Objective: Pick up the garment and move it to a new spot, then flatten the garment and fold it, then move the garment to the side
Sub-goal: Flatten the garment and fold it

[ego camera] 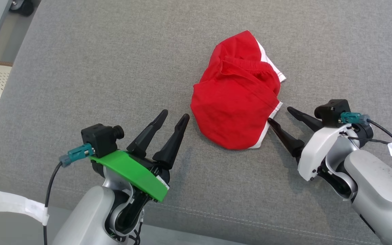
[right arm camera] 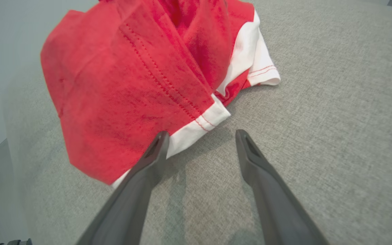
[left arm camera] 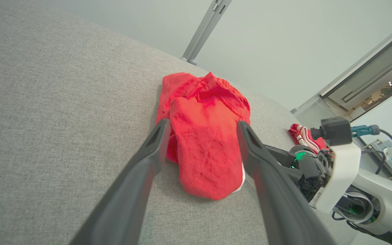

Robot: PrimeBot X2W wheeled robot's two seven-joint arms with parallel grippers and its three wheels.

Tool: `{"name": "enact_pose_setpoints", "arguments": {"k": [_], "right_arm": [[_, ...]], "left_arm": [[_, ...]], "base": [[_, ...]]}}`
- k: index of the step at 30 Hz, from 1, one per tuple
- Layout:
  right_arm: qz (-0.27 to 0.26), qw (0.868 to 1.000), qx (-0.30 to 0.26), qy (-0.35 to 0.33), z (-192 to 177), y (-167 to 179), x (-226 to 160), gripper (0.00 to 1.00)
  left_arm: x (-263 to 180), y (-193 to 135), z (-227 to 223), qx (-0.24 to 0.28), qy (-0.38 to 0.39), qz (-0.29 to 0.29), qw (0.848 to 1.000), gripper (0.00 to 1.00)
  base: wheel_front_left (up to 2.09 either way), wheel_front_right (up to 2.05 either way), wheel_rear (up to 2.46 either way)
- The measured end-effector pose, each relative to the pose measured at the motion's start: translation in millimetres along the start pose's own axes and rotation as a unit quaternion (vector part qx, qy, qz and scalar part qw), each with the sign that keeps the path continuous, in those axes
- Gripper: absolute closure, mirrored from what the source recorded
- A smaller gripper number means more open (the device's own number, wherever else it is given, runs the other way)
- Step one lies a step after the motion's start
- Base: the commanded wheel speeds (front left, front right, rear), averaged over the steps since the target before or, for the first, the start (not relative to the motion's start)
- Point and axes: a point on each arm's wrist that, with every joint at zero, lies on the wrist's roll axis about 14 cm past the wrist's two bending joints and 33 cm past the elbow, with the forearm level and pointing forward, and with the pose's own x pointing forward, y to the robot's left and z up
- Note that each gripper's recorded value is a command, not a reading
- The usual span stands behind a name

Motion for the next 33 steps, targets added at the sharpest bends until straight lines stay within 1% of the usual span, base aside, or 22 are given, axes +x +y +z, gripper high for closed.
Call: {"name": "enact_pose_setpoints", "arguments": {"k": [4, 9, 10, 11, 12, 13, 14, 19, 23, 27, 29, 31, 33], "right_arm": [[-0.006, 1.0, 0.003, 0.014, -9, -4, 0, 0.0], [0.0, 1.0, 0.006, 0.011, -4, -1, 6, 0.0], [0.0, 1.0, 0.005, 0.01, -3, 0, 8, 0.03], [0.001, 1.0, 0.005, 0.01, -3, 0, 9, 0.25], [0.001, 1.0, 0.005, 0.009, -2, 0, 11, 0.58], [0.002, 1.0, 0.004, 0.008, -1, 1, 12, 0.58], [0.003, 1.0, 0.004, 0.007, -1, 1, 13, 1.0], [0.014, 1.0, -0.002, -0.007, 9, 6, 18, 1.0], [0.029, 0.998, -0.038, -0.031, 32, 9, 19, 1.0], [0.047, 0.994, -0.074, -0.062, 62, 16, 16, 1.0], [0.069, 0.99, -0.09, -0.08, 79, 30, 15, 1.0], [0.101, 0.985, -0.107, -0.09, 95, 52, 15, 1.0], [0.128, 0.982, -0.097, -0.101, 110, 72, 15, 1.0]], "left_arm": [[-2, 2, 1, 0.002, -0.003, 0.002, 1.0, 0.0], [-3, 5, 2, 0.004, -0.005, 0.007, 1.0, 0.0], [-4, 5, 2, 0.004, -0.005, 0.007, 1.0, 0.0], [-4, 6, 2, 0.004, -0.006, 0.008, 1.0, 0.0], [-4, 6, 2, 0.005, -0.005, 0.009, 1.0, 0.0], [-5, 7, 2, 0.005, -0.005, 0.011, 1.0, 0.0], [-5, 8, 2, 0.006, -0.005, 0.013, 1.0, 0.0], [-12, 18, 4, 0.019, -0.01, 0.027, 0.999, 0.0], [-22, 35, 6, 0.039, -0.013, 0.054, 0.998, 0.0], [-26, 36, 3, 0.033, -0.02, 0.06, 0.997, 0.0], [-27, 30, -2, 0.025, -0.019, 0.058, 0.998, 0.0], [-27, 23, -3, 0.016, -0.025, 0.052, 0.998, 0.0], [-28, 18, -6, 0.009, -0.028, 0.051, 0.998, 0.0]], "base": [[0.0, 0.0, 0.0], [0.0, 0.0, 0.0], [0.0, 0.0, 0.0], [0.0, 0.0, 0.0], [0.0, 0.0, 0.0], [0.0, 0.0, 0.0], [0.0, 0.0, 0.0], [0.0, 0.0, 0.0], [0.0, 0.0, 0.0], [0.0, 0.0, 0.0], [0.0, 0.0, 0.0], [0.0, 0.0, 0.0], [0.0, 0.0, 0.0]]}}
